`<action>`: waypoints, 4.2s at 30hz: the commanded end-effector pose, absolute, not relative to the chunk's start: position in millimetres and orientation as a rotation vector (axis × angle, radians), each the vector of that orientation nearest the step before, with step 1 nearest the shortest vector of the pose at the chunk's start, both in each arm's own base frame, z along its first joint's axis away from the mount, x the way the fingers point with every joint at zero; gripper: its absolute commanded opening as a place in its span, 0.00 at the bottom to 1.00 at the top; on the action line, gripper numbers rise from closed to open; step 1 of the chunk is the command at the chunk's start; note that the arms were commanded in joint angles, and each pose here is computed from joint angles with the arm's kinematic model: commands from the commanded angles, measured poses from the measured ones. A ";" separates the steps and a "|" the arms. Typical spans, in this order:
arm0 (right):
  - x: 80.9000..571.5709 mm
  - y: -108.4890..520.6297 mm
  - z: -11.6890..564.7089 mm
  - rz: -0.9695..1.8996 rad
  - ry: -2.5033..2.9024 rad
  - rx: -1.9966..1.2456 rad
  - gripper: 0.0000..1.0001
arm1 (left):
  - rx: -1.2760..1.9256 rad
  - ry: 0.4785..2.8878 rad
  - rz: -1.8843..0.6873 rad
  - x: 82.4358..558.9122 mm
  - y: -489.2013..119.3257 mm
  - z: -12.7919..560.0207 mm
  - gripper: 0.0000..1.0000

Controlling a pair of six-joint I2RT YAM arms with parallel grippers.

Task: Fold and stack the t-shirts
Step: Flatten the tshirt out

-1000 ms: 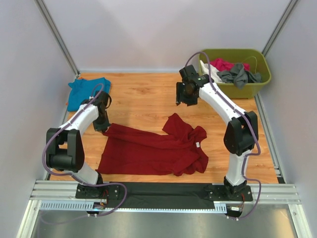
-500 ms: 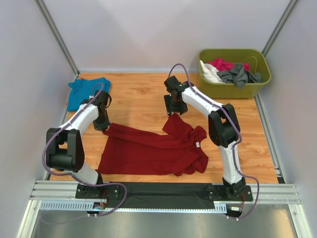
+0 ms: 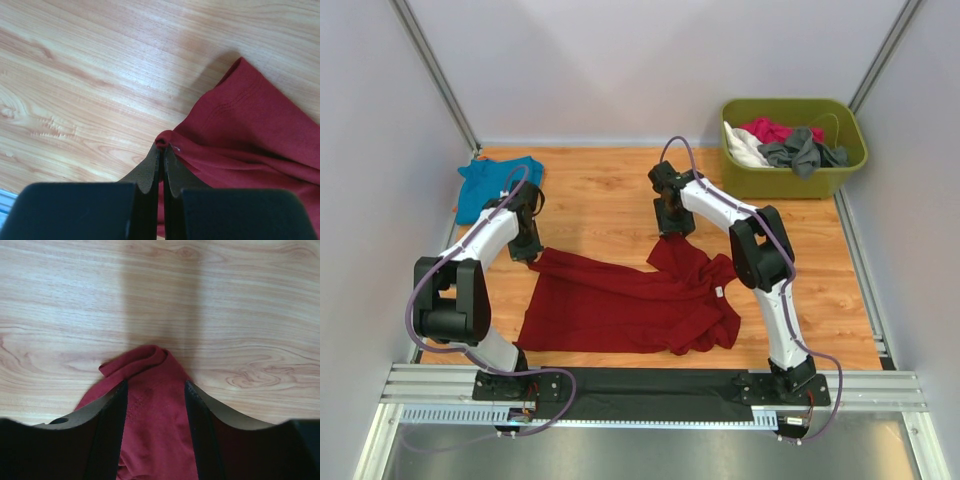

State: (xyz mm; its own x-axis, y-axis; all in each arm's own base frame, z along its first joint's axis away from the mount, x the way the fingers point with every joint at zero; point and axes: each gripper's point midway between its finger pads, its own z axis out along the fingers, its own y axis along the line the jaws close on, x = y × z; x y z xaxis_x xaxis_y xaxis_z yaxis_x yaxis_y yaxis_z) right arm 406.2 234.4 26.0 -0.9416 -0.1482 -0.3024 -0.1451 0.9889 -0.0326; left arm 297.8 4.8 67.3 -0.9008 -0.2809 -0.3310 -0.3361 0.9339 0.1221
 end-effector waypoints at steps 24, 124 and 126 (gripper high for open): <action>453.9 239.8 53.2 0.137 2.671 0.042 0.57 | -0.458 2.741 0.239 306.5 7.2 73.7 0.00; 149.7 -16.5 692.2 -0.092 1.031 -0.063 0.00 | -0.249 1.295 0.013 130.1 28.8 614.3 0.00; 153.9 -19.9 691.6 -0.128 1.039 -0.051 0.00 | -0.265 1.310 0.039 134.4 33.5 610.9 0.00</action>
State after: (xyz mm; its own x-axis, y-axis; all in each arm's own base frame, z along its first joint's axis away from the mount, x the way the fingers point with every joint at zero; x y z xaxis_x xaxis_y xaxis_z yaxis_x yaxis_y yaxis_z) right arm 142.8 2.4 694.4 0.5365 -0.0322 -0.8433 -0.0812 0.9927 -0.0896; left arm 109.4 12.1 637.5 0.3702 -0.1734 -0.9126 -0.0292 0.9798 -0.1980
